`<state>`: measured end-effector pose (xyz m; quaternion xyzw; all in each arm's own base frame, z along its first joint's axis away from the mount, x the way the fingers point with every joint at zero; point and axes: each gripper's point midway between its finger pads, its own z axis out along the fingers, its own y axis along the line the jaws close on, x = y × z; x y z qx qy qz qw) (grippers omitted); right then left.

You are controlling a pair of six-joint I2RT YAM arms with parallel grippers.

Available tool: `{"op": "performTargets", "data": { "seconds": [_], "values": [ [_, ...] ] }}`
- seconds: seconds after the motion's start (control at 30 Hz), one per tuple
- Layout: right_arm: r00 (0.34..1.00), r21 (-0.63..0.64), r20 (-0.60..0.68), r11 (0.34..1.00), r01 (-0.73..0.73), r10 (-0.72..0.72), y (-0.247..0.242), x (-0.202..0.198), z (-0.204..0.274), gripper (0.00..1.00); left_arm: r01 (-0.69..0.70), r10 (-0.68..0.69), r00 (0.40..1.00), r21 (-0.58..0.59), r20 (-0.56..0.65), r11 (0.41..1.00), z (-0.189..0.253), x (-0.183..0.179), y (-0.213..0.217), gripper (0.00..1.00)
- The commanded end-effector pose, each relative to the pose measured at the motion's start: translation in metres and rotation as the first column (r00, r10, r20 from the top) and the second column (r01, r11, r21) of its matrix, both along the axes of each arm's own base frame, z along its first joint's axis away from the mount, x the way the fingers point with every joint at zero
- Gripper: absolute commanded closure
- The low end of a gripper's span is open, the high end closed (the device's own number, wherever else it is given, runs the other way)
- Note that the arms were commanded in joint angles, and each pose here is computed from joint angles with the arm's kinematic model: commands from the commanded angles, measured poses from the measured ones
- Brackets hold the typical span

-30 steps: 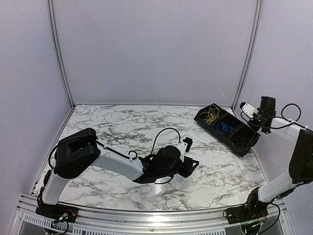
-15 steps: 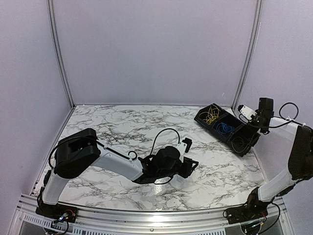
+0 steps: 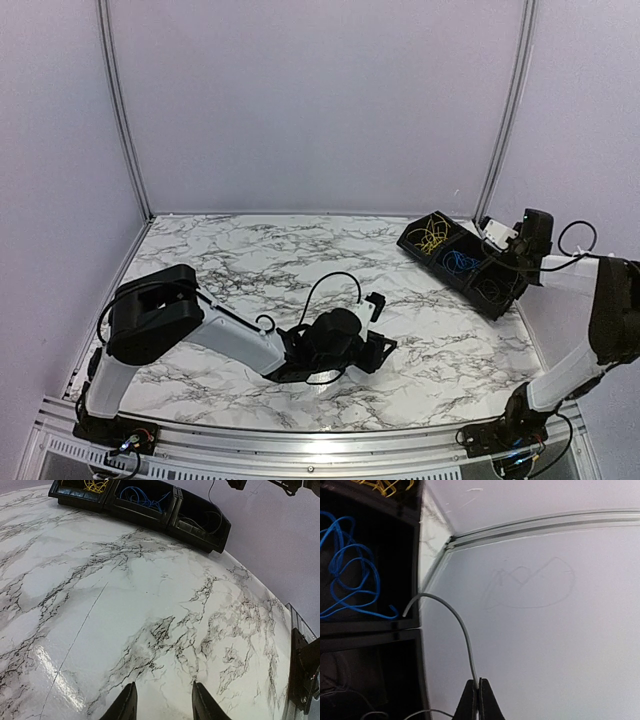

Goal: Untangle the cables

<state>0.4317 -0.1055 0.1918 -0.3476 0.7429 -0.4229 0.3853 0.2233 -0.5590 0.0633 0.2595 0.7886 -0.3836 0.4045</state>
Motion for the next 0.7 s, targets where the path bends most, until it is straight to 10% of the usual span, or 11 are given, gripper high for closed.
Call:
{"op": "performTargets", "data": {
  "seconds": [0.0, 0.67],
  "values": [
    [1.0, 0.0, 0.0, 1.0, -0.023, 0.023, 0.01, 0.002, -0.003, 1.0, -0.017, 0.02, 0.999, -0.077, 0.033, 0.997, 0.041, 0.001, 0.002, 0.6],
    [0.922, 0.294, -0.384, 0.953, 0.071, 0.05, 0.031, -0.04, -0.079, 1.0, -0.011, 0.013, 1.0, -0.075, 0.023, 0.997, 0.034, -0.004, 0.001, 0.61]
  ]
}}
